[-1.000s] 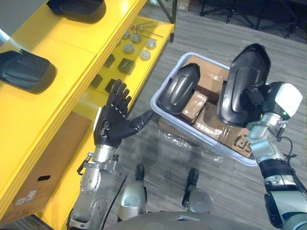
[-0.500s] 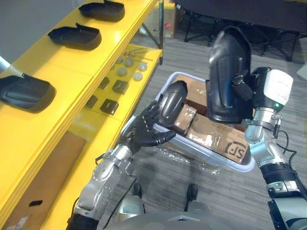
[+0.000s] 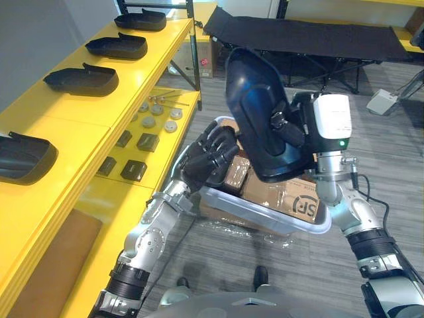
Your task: Walk over and take three plastic housings, then place them on the shelf
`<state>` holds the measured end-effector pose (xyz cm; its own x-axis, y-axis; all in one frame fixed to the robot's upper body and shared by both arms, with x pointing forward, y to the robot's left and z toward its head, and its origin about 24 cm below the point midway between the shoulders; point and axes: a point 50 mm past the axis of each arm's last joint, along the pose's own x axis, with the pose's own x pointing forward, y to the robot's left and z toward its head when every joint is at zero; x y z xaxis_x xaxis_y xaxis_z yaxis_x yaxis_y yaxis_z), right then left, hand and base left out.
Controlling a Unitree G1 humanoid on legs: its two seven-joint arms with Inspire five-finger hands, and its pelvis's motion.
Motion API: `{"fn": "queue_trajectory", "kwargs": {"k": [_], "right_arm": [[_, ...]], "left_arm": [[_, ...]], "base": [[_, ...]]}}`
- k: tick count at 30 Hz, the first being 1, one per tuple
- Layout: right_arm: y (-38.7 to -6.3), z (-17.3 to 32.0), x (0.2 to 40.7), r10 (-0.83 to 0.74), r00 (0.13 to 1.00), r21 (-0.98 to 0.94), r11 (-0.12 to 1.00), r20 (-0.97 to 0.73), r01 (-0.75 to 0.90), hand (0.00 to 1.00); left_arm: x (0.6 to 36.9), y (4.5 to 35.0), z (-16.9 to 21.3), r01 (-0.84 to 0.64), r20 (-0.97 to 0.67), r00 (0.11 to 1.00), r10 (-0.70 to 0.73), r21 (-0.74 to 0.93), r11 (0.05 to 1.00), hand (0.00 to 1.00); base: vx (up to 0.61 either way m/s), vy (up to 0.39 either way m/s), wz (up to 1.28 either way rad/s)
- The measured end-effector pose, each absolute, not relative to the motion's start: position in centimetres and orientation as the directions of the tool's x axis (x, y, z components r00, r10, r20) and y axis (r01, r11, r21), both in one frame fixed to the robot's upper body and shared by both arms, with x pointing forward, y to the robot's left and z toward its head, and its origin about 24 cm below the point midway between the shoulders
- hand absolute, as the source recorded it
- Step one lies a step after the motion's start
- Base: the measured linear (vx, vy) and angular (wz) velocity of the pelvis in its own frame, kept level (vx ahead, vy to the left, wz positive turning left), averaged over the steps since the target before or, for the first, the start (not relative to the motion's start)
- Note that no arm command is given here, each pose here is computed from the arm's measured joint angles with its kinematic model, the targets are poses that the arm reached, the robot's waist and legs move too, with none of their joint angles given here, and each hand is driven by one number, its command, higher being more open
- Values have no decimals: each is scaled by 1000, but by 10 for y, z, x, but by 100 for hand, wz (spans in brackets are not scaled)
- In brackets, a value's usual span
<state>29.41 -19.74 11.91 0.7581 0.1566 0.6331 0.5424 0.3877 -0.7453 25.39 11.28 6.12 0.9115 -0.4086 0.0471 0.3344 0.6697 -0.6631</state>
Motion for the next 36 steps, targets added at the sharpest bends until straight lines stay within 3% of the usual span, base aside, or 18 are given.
{"fn": "queue_trajectory", "kwargs": {"k": [5, 13, 14, 36], "right_arm": [[-177, 110, 292, 212, 762, -755, 442, 612, 484, 0], [-156, 102, 291, 257, 771, -767, 488, 583, 417, 0], [-155, 101, 291, 260, 774, -770, 487, 578, 411, 0], [-125, 95, 288, 242, 776, -719, 599, 582, 352, 0]], "left_arm": [[255, 108, 55, 292, 28, 913, -406, -741, 604, 100], [263, 94, 47, 265, -20, 899, -437, -770, 580, 100], [262, 93, 47, 266, -21, 897, -441, -771, 579, 0], [266, 95, 50, 187, -13, 952, -305, -765, 616, 0]], "base": [[0, 0, 0], [-13, -3, 0], [0, 0, 0], [-3, -1, -1]]}}
